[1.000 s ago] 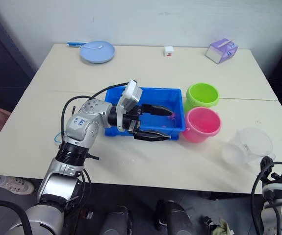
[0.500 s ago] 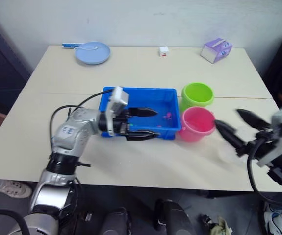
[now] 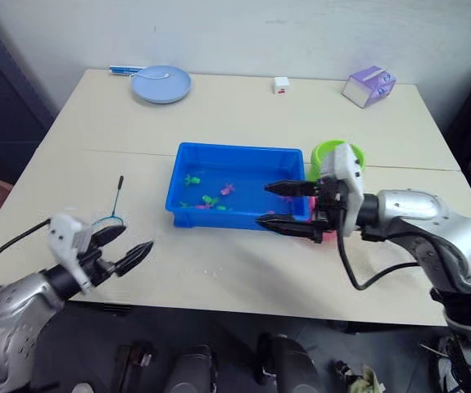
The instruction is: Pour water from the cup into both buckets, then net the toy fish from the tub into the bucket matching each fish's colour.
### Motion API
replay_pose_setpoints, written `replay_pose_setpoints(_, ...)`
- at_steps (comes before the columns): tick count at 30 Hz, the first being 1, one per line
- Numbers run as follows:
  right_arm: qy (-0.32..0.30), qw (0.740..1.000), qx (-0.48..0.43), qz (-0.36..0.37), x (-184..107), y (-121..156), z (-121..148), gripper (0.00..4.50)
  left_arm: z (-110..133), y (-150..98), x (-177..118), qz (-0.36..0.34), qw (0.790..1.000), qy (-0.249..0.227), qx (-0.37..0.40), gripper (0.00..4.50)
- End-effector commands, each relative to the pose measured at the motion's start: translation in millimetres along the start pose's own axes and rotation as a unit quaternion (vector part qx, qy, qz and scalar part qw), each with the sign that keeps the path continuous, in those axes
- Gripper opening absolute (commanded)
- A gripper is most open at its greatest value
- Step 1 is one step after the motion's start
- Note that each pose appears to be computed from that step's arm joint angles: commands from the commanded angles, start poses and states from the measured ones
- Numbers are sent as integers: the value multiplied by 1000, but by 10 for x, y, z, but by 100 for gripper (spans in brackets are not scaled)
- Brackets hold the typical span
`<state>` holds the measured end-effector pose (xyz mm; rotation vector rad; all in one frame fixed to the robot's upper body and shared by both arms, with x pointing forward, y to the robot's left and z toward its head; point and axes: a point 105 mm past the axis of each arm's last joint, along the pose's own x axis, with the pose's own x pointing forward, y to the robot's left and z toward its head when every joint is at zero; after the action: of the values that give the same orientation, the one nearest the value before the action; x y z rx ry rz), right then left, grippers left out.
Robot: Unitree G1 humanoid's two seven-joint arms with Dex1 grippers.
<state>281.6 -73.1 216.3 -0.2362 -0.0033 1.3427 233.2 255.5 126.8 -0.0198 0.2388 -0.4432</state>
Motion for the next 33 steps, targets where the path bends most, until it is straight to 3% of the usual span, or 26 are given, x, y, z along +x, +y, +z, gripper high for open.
replay_pose_setpoints(1,-12,999,-29,30,68,27,56,448,-23,160,-252,67,998,12,6,450)
replay_pose_setpoints(6,-12,998,-46,39,114,19,27,448,96,392,-258,99,995,16,-8,450)
replay_pose_setpoints(9,-12,998,-57,36,120,12,20,448,146,514,-115,110,993,46,-6,450)
replay_pose_setpoints(17,-7,998,-49,28,104,130,3,448,283,1212,339,190,973,123,-41,450)
replay_pose_setpoints(19,-3,999,-50,10,54,145,-13,448,344,1345,578,192,972,133,-34,450)
replay_pose_setpoints(25,-4,999,-45,-22,13,232,-25,448,295,1435,993,174,969,175,-25,450)
replay_pose_setpoints(27,-6,999,-42,-31,16,274,-28,448,275,1423,1099,170,970,170,-28,450)
replay_pose_setpoints(31,-9,998,-38,-47,13,319,-19,448,142,1408,1169,174,965,191,-41,450)
replay_pose_setpoints(33,-10,998,-37,-57,-5,330,-13,450,57,1409,1167,181,960,211,-41,389)
